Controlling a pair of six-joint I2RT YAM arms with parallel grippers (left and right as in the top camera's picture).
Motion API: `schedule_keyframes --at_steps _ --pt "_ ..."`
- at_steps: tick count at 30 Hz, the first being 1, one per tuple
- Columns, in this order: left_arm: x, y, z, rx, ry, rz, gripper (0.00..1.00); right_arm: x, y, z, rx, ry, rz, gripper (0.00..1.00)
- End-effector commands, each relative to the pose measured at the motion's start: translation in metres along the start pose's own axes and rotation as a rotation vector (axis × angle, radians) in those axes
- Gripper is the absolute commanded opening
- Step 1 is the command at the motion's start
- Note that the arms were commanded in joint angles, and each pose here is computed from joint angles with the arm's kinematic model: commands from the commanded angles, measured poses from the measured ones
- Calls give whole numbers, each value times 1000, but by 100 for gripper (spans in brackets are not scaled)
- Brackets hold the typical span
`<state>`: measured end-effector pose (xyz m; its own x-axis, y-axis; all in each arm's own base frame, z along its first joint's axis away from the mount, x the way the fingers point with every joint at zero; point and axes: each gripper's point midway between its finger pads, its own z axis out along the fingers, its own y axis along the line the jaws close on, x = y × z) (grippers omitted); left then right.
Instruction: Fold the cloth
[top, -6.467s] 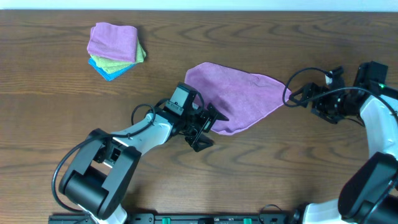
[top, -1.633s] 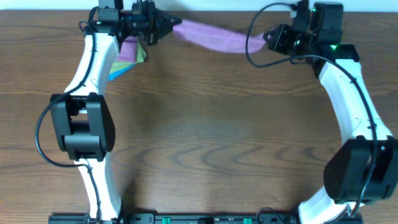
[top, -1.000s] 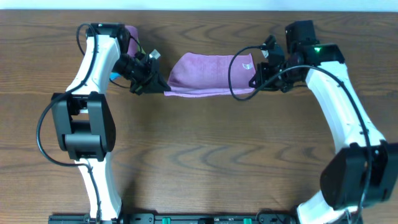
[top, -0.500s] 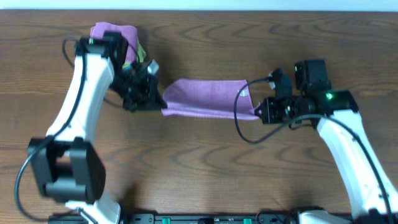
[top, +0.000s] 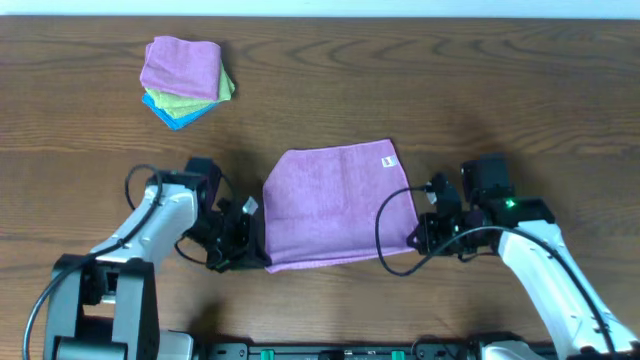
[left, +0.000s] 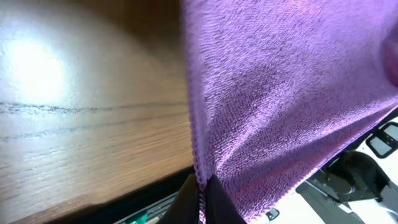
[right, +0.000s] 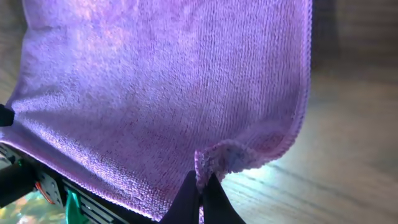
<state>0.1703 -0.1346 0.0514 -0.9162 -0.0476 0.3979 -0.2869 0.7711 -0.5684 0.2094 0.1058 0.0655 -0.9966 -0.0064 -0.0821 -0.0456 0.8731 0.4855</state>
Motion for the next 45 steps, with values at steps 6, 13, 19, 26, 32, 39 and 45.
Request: schedule_keyframes --at_steps 6,13,19,26,32,39,45 --pt "-23 -17 -3 89 -86 -91 6 -46 7 -13 0 -217 -45 1" --pt "-57 -32 -13 144 -203 -139 6 -97 17 -27 14 -434 -89 1" --pt "-98 -47 -29 207 -361 -206 6 -121 31 -12 -3 -488 -125 1" --pt "-129 -47 -45 207 -513 -250 6 -151 21 2 33 -547 -103 1" --pt "-146 -46 -56 201 -607 -275 6 -172 15 1 77 -595 -100 1" --pt "-161 -45 -68 191 -697 -266 6 -195 16 10 70 -616 -109 1" --pt "-173 -44 -78 183 -774 -261 6 -211 15 18 78 -605 -118 1"
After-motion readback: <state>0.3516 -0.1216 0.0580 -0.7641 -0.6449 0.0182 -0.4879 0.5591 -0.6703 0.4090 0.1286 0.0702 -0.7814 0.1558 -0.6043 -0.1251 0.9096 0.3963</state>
